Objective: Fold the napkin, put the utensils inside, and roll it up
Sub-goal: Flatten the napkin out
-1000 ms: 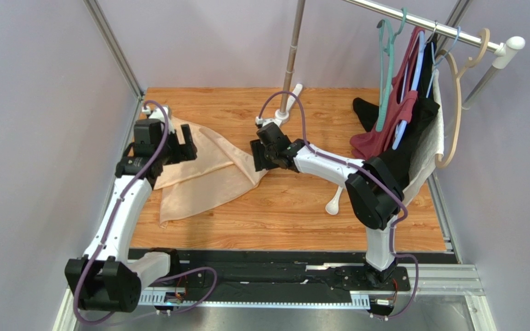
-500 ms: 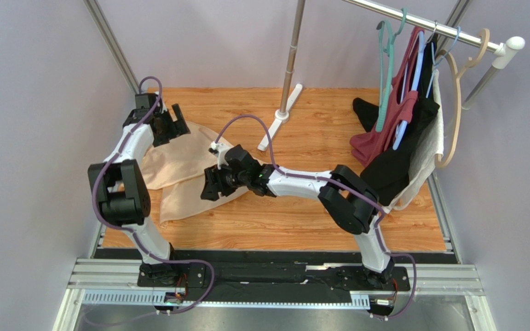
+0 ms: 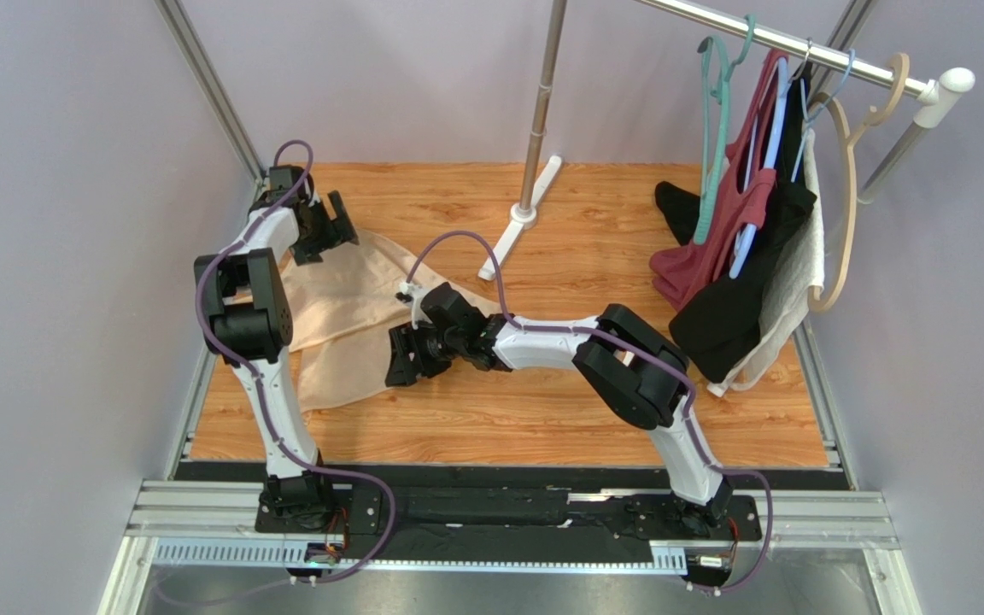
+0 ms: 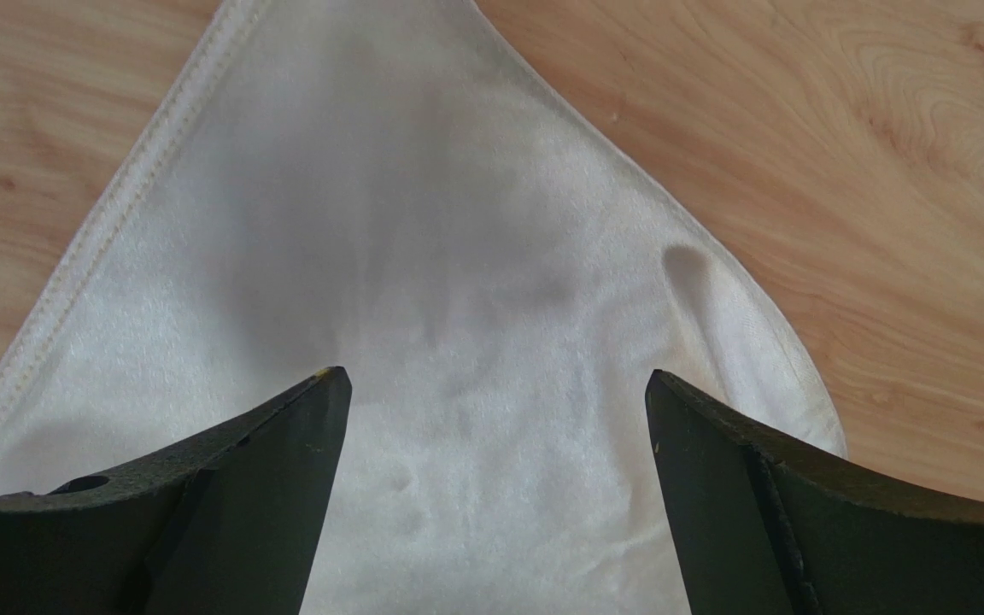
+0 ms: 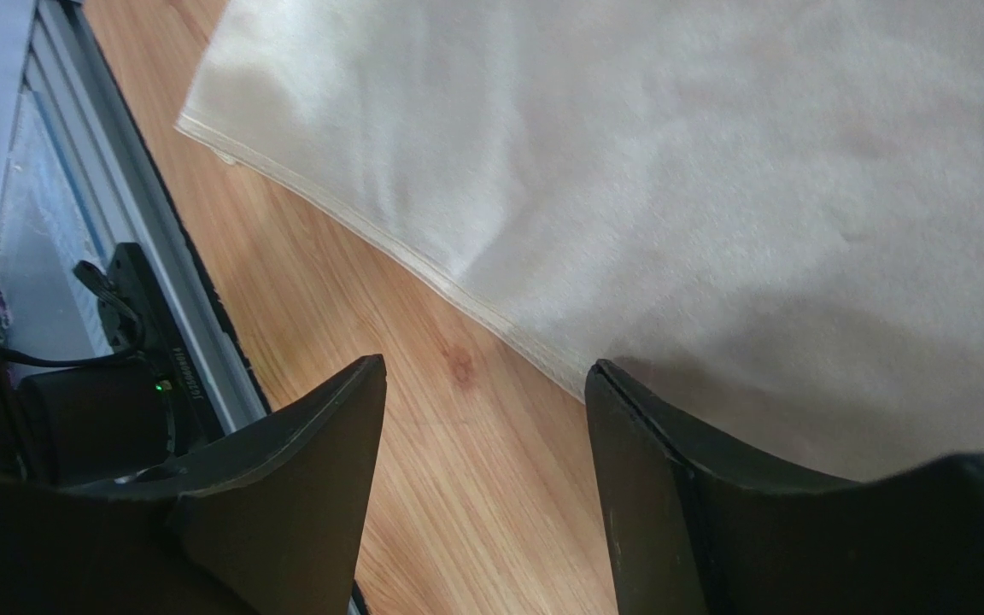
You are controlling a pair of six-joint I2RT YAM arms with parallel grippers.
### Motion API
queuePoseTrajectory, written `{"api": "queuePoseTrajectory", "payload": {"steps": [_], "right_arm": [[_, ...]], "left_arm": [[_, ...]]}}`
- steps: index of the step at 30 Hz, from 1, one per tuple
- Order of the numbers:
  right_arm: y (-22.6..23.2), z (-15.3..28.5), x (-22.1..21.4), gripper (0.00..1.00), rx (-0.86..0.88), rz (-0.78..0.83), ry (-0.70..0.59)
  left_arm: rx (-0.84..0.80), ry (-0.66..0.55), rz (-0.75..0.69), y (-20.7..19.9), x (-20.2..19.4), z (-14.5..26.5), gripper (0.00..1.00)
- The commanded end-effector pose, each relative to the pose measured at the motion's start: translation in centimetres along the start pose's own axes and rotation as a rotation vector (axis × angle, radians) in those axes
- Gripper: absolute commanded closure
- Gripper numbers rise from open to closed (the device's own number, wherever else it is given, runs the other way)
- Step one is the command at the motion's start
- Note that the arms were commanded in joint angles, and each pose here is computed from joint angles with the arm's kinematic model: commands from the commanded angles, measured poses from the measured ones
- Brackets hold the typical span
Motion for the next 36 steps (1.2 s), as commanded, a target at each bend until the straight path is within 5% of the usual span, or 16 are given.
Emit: {"api": "queuePoseTrajectory", "payload": {"steps": [1,14,26,36], "right_arm": [[-2.3,0.1,-2.6,0.38,-0.09,-0.031,0.064],[-5.2,3.3,-5.8,0.38,-0.283,-0.061,0.17],[-8.3,7.7,-4.4,0.38,-0.415,-0.048,0.155],[-0.5,9.7,1.8,0.37,-0.258,0.113,0.016]], "left_arm": [[0.009,-0.019,0.02,0.7,2.0,-0.4,0.05],[-0.003,0.013,0.071,2.3,2.9,-3.3,0.06],[-0.058,-0.016,0.038,1.5,5.0,-4.7,0.08],[-0.294,-0.179,-0.051,-4.2,10.1,0.7,0.12]]}}
Point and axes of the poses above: each gripper's point midway between its finger pads, its own z axis back along the fingers, its own y axis along the line the jaws close on, x = y × z, the point moved 5 cm from there along z, back along the fingers, and after that the axes turned 2 degrees about -z, right-handed, at the moved point
